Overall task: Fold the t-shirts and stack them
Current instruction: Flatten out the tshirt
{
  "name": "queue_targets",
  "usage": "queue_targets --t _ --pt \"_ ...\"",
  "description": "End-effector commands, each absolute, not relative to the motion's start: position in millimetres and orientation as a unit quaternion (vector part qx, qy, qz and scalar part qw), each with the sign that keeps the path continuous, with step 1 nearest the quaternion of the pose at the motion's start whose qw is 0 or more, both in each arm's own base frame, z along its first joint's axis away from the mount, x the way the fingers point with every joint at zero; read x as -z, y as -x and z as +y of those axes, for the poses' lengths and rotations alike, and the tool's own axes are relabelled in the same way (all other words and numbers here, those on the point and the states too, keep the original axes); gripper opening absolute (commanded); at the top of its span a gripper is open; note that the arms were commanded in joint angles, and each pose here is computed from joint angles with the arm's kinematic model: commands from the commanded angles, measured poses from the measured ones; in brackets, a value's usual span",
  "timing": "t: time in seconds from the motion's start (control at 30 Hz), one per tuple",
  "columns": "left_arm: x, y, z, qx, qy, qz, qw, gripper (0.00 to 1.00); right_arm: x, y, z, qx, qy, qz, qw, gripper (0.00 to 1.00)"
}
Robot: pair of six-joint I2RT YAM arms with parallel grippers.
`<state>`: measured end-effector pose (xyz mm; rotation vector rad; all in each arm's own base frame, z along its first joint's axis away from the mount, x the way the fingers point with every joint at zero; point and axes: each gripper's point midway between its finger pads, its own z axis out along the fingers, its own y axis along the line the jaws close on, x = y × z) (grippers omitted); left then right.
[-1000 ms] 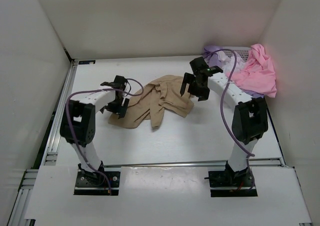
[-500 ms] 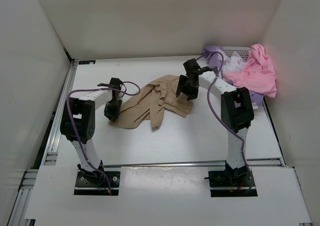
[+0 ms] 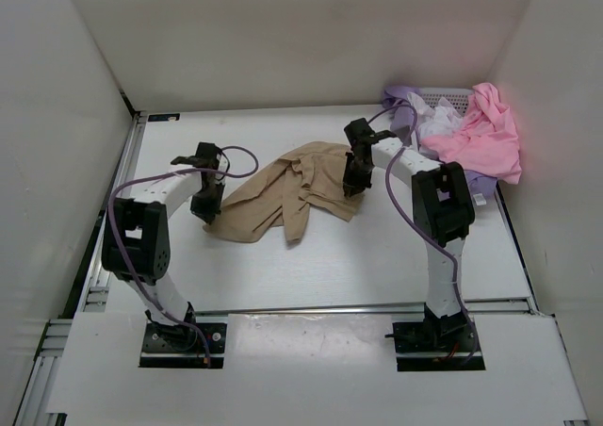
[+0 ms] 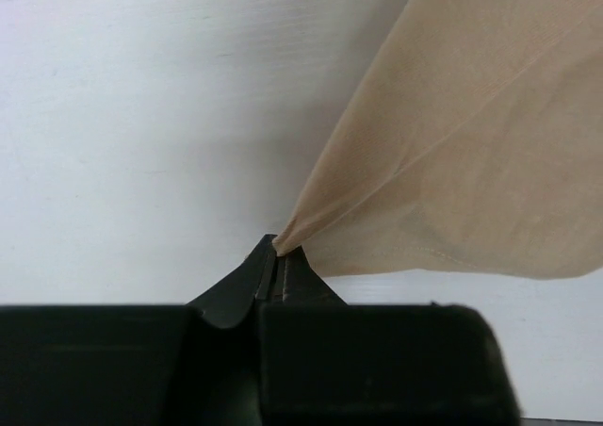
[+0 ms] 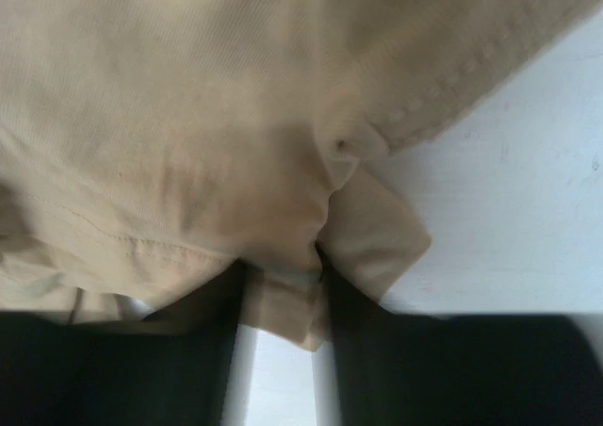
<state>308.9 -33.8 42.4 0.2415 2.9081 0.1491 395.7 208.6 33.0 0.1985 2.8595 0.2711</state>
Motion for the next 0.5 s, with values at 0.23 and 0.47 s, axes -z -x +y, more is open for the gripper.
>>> queue_targets --t 0.23,0.47 --pt "-111 -335 33 -0.186 -0.011 0.96 0.209 0.1 -133 -423 176 -0.048 -0.073 0.956 0.279 0.0" --pt "-269 -369 88 -0.247 0.107 0.878 0.396 0.1 -305 -401 99 -0.012 -0.1 0.876 0.471 0.0"
